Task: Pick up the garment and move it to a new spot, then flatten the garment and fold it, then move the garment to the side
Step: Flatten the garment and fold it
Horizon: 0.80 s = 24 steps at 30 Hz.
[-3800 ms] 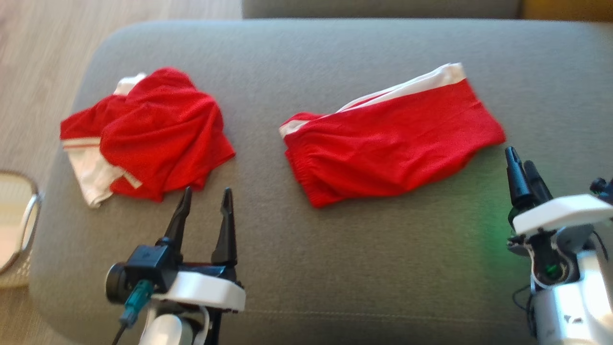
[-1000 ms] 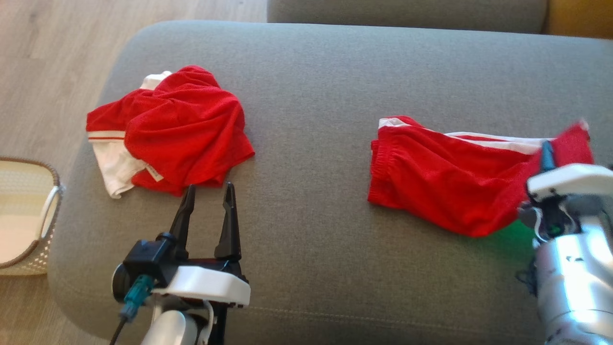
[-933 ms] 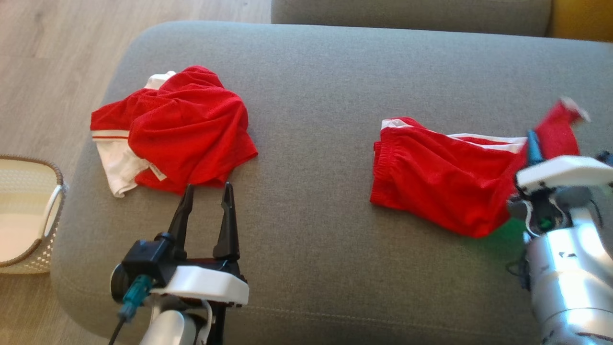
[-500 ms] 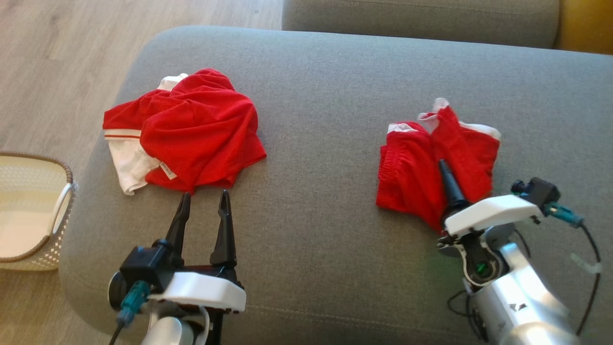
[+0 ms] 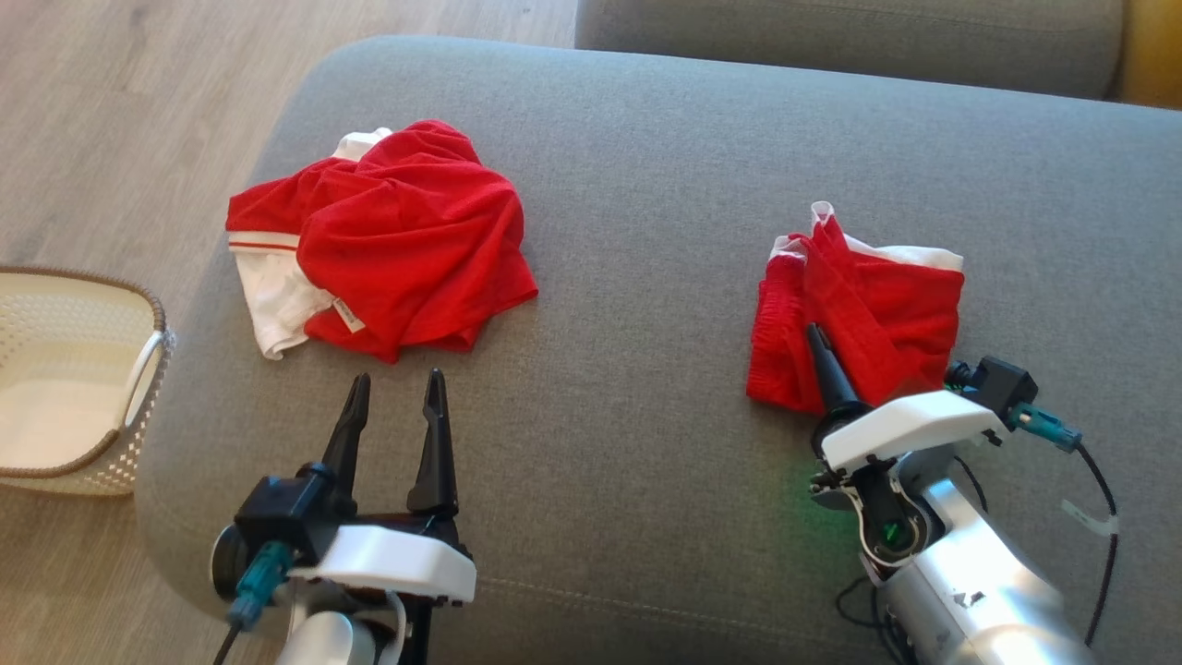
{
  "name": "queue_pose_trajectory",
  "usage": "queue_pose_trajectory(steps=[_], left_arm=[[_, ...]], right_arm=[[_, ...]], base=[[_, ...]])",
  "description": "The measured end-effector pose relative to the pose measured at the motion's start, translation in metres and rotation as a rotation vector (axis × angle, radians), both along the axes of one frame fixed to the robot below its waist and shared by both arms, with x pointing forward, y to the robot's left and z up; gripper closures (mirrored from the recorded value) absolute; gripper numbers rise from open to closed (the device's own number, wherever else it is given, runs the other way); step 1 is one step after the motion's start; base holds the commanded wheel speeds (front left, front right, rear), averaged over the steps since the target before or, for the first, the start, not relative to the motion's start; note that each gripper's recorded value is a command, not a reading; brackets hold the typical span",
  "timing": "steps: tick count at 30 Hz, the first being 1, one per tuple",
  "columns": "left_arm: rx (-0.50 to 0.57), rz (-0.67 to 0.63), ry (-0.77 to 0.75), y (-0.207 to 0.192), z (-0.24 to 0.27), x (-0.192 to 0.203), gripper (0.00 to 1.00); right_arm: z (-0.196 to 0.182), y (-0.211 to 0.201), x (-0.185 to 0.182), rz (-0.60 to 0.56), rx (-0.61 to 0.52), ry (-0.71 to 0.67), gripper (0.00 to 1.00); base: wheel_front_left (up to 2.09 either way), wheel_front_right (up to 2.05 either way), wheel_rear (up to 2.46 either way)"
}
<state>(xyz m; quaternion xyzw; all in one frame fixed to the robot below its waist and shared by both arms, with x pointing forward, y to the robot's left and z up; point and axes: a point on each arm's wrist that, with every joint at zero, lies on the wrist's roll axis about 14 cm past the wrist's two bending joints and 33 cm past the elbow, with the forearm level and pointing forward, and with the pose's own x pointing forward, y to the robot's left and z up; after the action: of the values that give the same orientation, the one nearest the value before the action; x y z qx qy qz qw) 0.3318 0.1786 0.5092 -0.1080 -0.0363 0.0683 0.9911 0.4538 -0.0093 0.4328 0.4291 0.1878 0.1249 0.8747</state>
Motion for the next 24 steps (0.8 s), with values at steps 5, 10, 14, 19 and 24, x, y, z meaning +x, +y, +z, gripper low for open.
queue_pose_trajectory(steps=[5, 10, 14, 19, 24], left_arm=[[0.0, 0.006, 0.006, 0.002, -0.002, -0.001, 0.0], [0.0, 0.005, 0.01, 0.001, -0.003, 0.0, 0.0], [0.0, 0.003, 0.012, 0.0, -0.003, 0.001, 0.0], [-0.001, -0.003, 0.014, -0.001, -0.004, 0.001, 0.0], [-0.001, -0.005, 0.015, -0.002, -0.004, 0.001, 0.0]], right_arm=[[-0.004, 0.0, 0.003, -0.01, -0.003, 0.013, 0.0], [0.011, 0.007, 0.011, 0.002, 0.016, -0.032, 0.0], [0.015, 0.015, 0.008, 0.031, 0.016, -0.049, 0.0], [-0.003, 0.021, -0.004, 0.082, -0.038, -0.009, 0.0], [-0.024, 0.019, -0.015, 0.094, -0.061, 0.065, 0.0]], base=[[0.0, 0.0, 0.0], [0.0, 0.0, 0.0], [0.0, 0.0, 0.0], [0.0, 0.0, 0.0], [0.0, 0.0, 0.0]])
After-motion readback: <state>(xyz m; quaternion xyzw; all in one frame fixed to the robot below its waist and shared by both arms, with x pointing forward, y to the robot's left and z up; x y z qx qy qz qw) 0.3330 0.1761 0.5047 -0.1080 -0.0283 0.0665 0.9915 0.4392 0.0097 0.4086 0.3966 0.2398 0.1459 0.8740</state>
